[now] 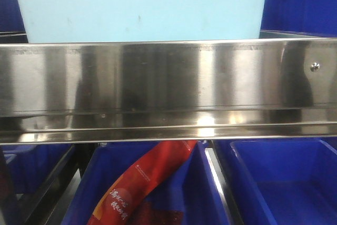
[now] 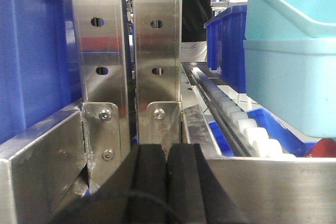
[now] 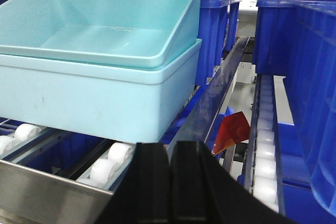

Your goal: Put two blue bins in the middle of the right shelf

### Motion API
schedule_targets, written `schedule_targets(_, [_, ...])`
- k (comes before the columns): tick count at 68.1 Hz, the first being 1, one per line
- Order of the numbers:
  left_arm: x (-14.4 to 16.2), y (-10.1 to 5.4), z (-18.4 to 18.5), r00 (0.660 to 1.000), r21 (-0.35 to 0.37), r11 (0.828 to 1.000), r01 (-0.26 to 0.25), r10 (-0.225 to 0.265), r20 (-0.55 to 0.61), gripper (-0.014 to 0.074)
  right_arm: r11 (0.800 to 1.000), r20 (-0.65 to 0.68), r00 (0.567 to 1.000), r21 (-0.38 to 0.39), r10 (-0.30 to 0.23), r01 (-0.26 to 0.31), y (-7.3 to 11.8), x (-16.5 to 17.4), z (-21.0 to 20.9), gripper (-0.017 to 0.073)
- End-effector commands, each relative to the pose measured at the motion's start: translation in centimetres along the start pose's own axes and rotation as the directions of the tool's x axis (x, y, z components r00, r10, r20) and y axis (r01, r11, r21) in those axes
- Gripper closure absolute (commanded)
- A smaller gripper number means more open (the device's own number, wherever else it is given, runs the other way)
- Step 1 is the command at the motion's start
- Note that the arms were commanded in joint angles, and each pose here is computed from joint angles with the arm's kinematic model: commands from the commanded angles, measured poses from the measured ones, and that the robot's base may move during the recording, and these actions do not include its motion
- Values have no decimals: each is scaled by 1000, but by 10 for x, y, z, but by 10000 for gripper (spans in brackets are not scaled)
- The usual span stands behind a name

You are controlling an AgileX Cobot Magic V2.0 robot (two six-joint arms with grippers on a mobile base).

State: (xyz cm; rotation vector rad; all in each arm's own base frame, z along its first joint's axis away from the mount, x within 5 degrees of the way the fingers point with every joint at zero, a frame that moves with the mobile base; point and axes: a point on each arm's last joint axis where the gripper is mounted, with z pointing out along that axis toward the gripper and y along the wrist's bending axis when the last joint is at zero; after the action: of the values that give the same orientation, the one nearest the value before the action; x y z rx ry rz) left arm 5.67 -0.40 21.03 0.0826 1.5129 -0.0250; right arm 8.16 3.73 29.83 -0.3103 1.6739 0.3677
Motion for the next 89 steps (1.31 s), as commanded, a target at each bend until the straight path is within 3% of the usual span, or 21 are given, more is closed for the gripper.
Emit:
schedule_targets(1, [-2,0,0,1000,-3,1000,7,-7,25,704,1000,24,1000,3,-6,6,0,-1,-1,721])
schedule_targets(7, [-2,0,0,1000,-3,1000,7,-7,25,704,1000,12,1000,22,-14,14,-2,0,-1,721])
schedule_targets(18, [-2,0,0,1000,-3,1000,7,-7,25,704,991,29,999,127,-43,39,-11,3,-5,721])
schedule_targets(31, [-2,0,0,1000,-3,1000,7,-7,25,704,954,103,994,299,-28,-4,-23,27,-19,721])
schedule_targets(43, [-2,0,0,1000,-3,1000,7,-7,25,704,928,111,993,372,-29,-15,-26,60,-26,721])
schedule_targets(62, [-2,0,0,1000,-3,1000,7,-7,25,704,910,125,992,414,-32,-23,-29,96,-27,721])
schedule_targets(89, [-2,0,0,1000,-3,1000,7,-7,25,704,909,144,989,415,-41,-23,-30,94,-27,721])
